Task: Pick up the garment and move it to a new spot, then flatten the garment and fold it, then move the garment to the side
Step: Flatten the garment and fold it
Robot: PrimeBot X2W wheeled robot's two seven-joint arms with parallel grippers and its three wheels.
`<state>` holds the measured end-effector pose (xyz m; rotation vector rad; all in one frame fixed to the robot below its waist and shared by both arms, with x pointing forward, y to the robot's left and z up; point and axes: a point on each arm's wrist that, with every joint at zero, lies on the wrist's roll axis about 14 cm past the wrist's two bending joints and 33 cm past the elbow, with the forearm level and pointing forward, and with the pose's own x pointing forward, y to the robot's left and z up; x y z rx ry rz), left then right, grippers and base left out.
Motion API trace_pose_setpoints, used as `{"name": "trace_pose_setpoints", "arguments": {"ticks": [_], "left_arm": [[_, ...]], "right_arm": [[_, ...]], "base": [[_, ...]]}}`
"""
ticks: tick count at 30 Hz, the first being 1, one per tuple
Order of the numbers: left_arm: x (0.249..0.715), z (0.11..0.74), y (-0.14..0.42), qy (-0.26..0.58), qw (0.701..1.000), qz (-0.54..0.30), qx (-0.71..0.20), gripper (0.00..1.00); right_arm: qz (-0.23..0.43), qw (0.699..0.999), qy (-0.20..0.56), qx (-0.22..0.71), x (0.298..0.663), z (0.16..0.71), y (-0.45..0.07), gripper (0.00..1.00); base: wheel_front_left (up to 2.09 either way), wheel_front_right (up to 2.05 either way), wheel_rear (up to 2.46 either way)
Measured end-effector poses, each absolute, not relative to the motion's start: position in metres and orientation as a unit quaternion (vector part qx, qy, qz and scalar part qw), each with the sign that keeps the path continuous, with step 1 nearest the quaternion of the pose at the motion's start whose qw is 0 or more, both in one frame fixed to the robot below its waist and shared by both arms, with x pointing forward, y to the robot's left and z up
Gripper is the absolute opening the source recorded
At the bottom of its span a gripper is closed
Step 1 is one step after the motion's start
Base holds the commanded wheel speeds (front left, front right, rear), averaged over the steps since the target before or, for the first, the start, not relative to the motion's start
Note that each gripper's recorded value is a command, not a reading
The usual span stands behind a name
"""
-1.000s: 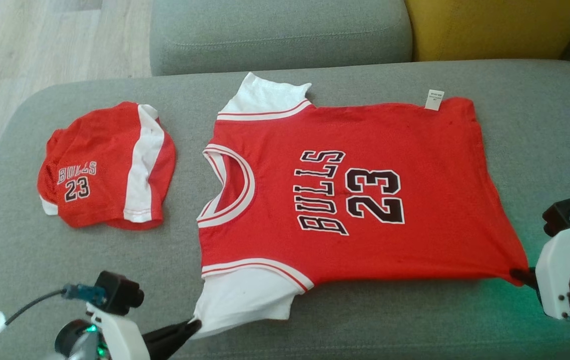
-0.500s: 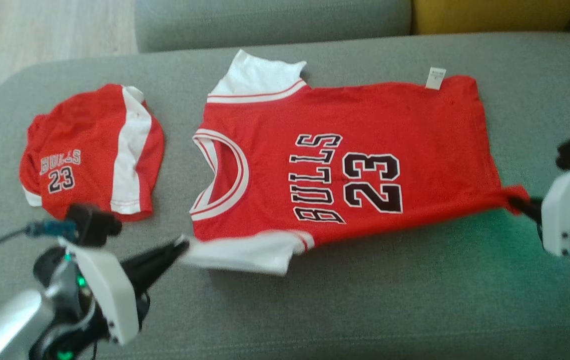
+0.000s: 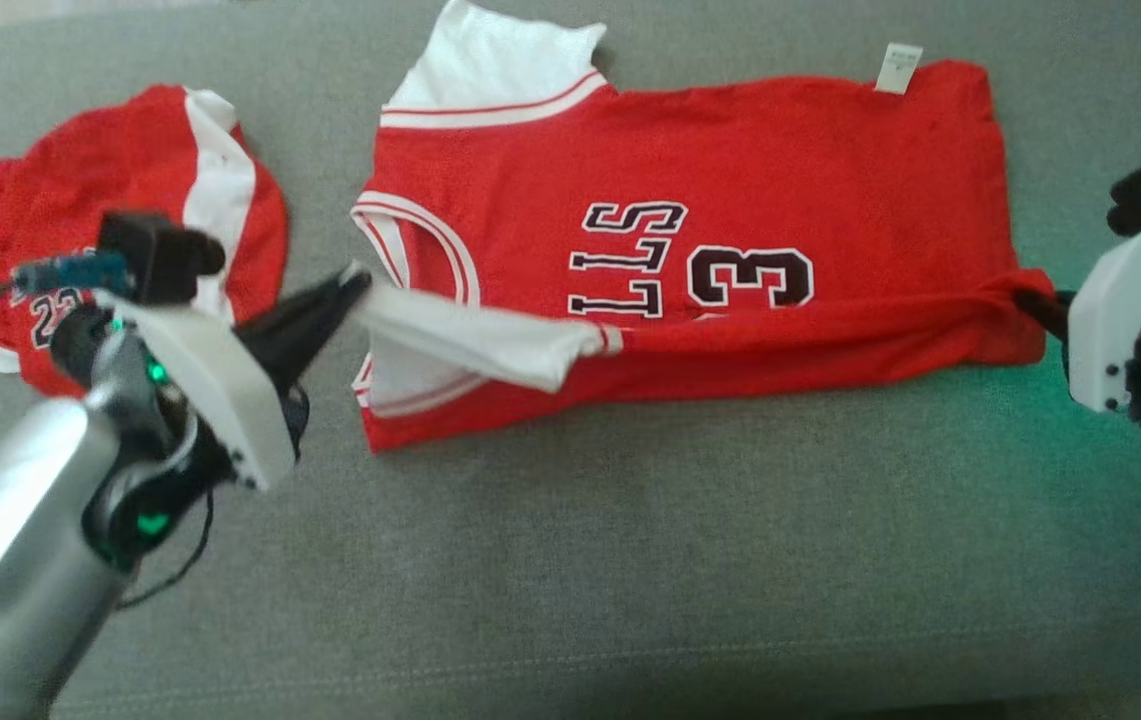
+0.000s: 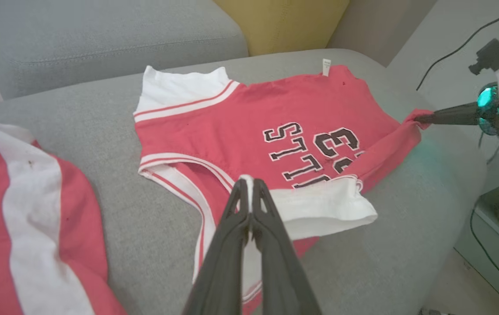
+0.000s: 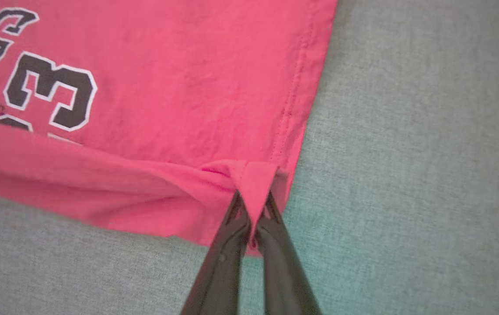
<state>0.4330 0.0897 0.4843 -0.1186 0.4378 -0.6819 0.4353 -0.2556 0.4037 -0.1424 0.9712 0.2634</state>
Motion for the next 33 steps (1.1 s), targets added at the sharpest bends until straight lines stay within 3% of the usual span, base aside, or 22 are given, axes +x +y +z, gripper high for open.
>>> {"name": "trace_pose_setpoints", "arguments": {"ticks": [8, 9, 10, 11, 12, 13, 24, 30, 33], "left_arm": [[0.477, 0.471, 0.082, 0.203, 0.927, -0.309, -0.057, 0.00], [0.480, 0.468, 0.082, 0.205, 0.928, -0.306, -0.056, 0.00], [0.484, 0.466, 0.082, 0.206, 0.929, -0.302, -0.056, 0.00], [0.488, 0.463, 0.082, 0.206, 0.931, -0.296, -0.055, 0.04], [0.493, 0.461, 0.084, 0.203, 0.935, -0.286, -0.054, 0.75], [0.499, 0.461, 0.086, 0.199, 0.940, -0.273, -0.055, 1.00], [0.538, 0.512, 0.118, 0.049, 0.980, -0.146, -0.129, 1.00], [0.505, 0.514, 0.129, 0.021, 0.976, -0.090, -0.197, 1.00], [0.479, 0.516, 0.137, 0.003, 0.975, -0.061, -0.215, 1.00]], "right_arm": [[0.122, 0.857, 0.494, -0.077, 0.447, 0.385, -0.253, 0.00], [0.121, 0.857, 0.495, -0.078, 0.448, 0.384, -0.253, 0.31], [0.118, 0.859, 0.492, -0.082, 0.450, 0.384, -0.255, 1.00], [0.115, 0.863, 0.485, -0.083, 0.454, 0.385, -0.255, 1.00], [0.112, 0.869, 0.475, -0.082, 0.460, 0.387, -0.256, 1.00], [0.108, 0.876, 0.464, -0.078, 0.465, 0.390, -0.256, 1.00], [0.082, 0.955, 0.282, -0.040, 0.509, 0.447, -0.253, 1.00], [0.063, 0.985, 0.163, 0.002, 0.496, 0.469, -0.255, 1.00], [0.054, 0.989, 0.139, 0.019, 0.480, 0.468, -0.254, 1.00]], "base": [[0.00, 0.00, 0.00], [0.00, 0.00, 0.00], [0.00, 0.00, 0.00], [0.00, 0.00, 0.00], [0.00, 0.00, 0.00], [0.00, 0.00, 0.00], [0.00, 0.00, 0.00], [0.00, 0.00, 0.00], [0.00, 0.00, 0.00]]}}
